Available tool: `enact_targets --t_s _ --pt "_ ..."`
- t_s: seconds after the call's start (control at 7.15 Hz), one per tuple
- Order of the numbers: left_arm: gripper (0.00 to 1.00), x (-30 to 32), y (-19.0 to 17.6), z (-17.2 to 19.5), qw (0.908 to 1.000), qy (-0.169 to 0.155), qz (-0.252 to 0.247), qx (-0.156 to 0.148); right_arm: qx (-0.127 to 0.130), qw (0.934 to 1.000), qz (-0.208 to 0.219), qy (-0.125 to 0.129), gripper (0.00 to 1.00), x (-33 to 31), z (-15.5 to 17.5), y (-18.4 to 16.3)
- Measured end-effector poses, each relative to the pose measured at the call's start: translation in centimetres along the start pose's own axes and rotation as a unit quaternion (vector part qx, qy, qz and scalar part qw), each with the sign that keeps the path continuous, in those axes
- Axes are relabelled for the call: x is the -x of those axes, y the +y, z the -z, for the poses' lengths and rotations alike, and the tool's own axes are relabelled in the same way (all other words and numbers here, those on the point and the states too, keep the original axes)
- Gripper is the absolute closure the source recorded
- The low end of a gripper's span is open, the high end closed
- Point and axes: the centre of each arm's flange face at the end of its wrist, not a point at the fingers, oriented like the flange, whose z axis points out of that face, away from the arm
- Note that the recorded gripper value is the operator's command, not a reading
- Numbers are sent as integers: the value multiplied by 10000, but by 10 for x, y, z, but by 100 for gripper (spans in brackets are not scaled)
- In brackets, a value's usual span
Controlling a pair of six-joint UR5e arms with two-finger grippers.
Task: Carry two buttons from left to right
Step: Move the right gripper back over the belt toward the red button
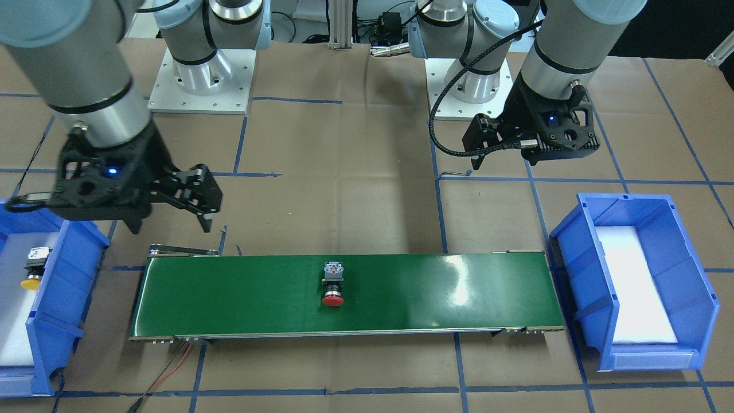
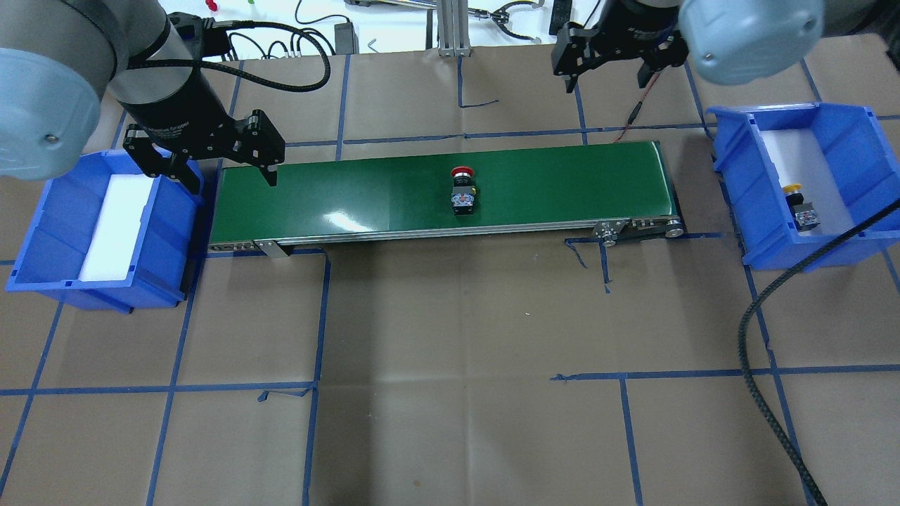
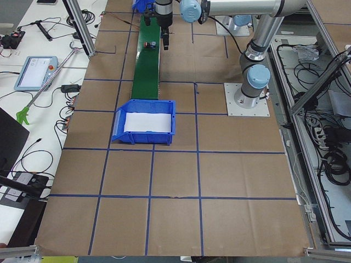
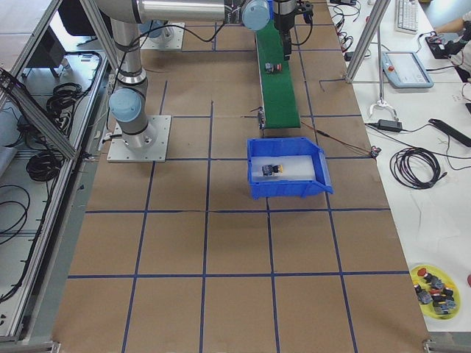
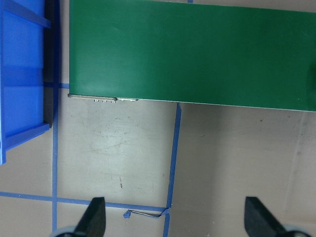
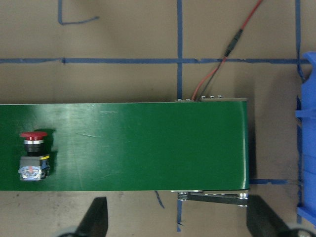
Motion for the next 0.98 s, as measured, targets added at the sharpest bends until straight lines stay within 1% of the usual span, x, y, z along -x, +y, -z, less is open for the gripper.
enact_targets --t_s 0.14,0.28,0.42,0.7,0.98 --pt "0 0 0 0 10000 -4 0 -4 -83 9999 -73 -36 0 19 -24 15" --pt "0 0 1 2 10000 -7 -4 -22 -34 9998 -206 -53 0 27 -48 29" --pt "0 0 2 4 10000 -7 -9 -38 49 9992 -393 -61 0 31 -64 38" --pt "0 0 5 5 10000 13 -15 -53 189 9980 -601 -43 0 32 -90 37" --pt "0 1 6 6 10000 21 -45 -65 232 9977 -644 -14 0 29 -104 33"
